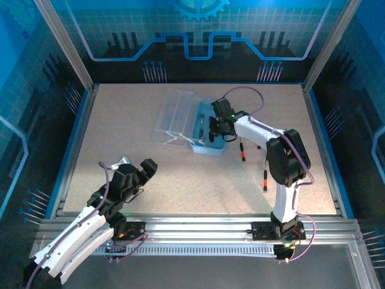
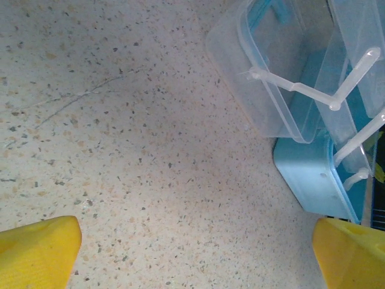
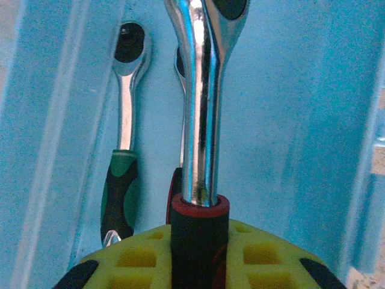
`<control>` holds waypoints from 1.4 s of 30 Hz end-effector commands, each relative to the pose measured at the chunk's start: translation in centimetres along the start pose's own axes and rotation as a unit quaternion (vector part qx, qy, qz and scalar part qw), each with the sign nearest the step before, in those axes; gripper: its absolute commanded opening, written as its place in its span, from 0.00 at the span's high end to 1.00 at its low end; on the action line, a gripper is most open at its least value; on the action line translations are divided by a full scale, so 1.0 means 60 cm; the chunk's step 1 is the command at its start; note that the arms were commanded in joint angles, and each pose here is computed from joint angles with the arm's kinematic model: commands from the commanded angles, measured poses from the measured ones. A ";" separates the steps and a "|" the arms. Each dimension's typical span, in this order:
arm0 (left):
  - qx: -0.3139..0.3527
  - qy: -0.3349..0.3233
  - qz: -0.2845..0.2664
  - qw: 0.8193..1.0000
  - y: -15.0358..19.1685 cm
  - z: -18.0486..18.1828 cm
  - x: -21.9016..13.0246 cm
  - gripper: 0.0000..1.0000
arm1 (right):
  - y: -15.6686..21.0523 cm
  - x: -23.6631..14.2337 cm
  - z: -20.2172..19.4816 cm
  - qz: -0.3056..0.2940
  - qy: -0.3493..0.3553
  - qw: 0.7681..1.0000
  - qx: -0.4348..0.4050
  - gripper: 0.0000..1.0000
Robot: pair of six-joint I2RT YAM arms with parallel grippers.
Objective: Pack the tool kit
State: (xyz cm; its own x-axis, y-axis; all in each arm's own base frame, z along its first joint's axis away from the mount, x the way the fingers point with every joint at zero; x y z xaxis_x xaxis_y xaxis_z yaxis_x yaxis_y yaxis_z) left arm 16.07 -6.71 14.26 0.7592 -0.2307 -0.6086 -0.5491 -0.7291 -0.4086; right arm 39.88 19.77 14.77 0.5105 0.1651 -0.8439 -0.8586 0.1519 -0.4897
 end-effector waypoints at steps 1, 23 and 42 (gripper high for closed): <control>0.004 -0.018 -0.001 1.000 0.006 0.015 0.002 0.01 | -0.018 0.009 0.011 -0.011 0.011 1.000 0.012 0.88; 0.007 -0.033 -0.015 0.999 0.001 0.021 0.000 0.01 | -0.013 0.055 -0.004 0.035 0.008 0.998 0.044 0.74; 0.014 -0.026 -0.015 0.999 -0.005 0.009 -0.009 0.03 | -0.046 -0.121 -0.018 -0.073 -0.029 0.996 0.033 0.78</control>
State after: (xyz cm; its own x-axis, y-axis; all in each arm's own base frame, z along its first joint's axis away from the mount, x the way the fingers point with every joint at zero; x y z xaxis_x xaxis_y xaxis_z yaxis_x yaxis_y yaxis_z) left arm 15.58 -6.08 13.60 0.7421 -0.1802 -0.6456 -0.5433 -0.7259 -0.4218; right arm 39.61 18.84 19.95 0.5824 0.2210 -0.7823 -0.8101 0.2377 -0.5360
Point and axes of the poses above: each hand's point on the last joint's axis, 136 mm out from that joint toward the fingers, its own x axis out along the fingers, its own z axis along the line the jaws close on, y = z × x, the point moved 8 cm from there along -x, back along the fingers, and after that the axes turned 3 degrees about x, right-handed, at the moved point
